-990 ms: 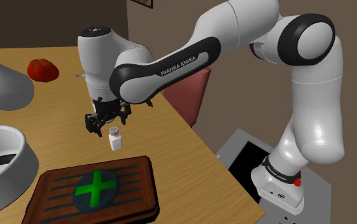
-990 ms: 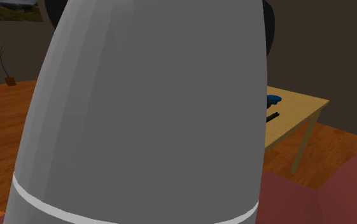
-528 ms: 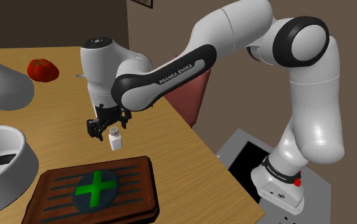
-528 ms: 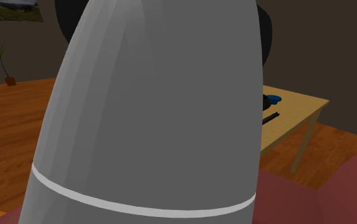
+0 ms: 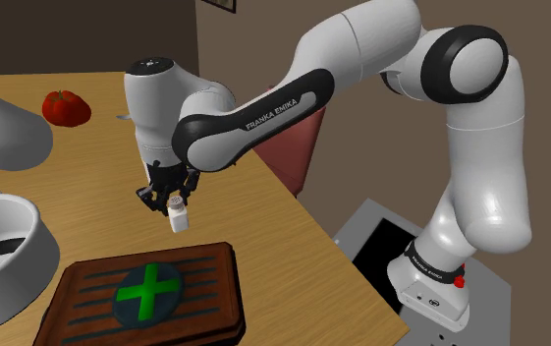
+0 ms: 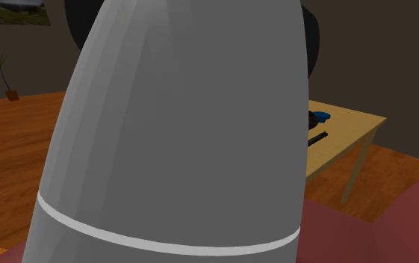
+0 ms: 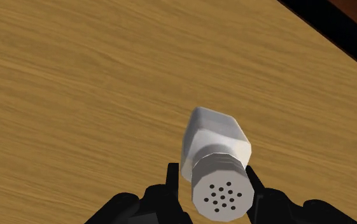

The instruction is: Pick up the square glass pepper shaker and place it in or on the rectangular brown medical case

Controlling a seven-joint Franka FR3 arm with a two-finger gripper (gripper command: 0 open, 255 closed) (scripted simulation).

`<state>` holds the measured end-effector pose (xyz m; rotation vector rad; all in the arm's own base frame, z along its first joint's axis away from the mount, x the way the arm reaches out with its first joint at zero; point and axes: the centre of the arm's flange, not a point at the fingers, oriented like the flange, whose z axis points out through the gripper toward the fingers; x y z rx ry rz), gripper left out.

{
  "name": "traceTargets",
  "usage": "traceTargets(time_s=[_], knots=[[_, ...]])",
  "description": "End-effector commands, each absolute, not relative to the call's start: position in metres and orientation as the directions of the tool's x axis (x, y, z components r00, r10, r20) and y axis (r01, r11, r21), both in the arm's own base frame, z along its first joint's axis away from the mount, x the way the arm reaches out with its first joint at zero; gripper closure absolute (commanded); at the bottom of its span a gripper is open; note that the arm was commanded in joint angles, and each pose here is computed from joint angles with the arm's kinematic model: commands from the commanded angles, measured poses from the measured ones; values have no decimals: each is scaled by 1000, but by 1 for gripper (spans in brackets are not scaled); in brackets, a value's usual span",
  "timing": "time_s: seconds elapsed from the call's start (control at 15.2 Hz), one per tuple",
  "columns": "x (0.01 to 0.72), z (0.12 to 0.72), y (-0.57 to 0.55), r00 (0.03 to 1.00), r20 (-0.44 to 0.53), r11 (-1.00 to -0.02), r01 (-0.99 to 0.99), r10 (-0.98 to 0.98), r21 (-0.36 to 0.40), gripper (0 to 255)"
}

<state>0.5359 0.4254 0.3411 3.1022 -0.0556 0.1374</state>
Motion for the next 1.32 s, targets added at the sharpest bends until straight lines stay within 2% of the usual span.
traceTargets(time_s=[0.0,0.33,1.25], knots=[[536,341,425,995,89,-999,-37,-34,34,255],[536,341,425,995,89,-999,-37,-34,34,255],[536,415,425,995,89,-999,-37,-34,34,255]])
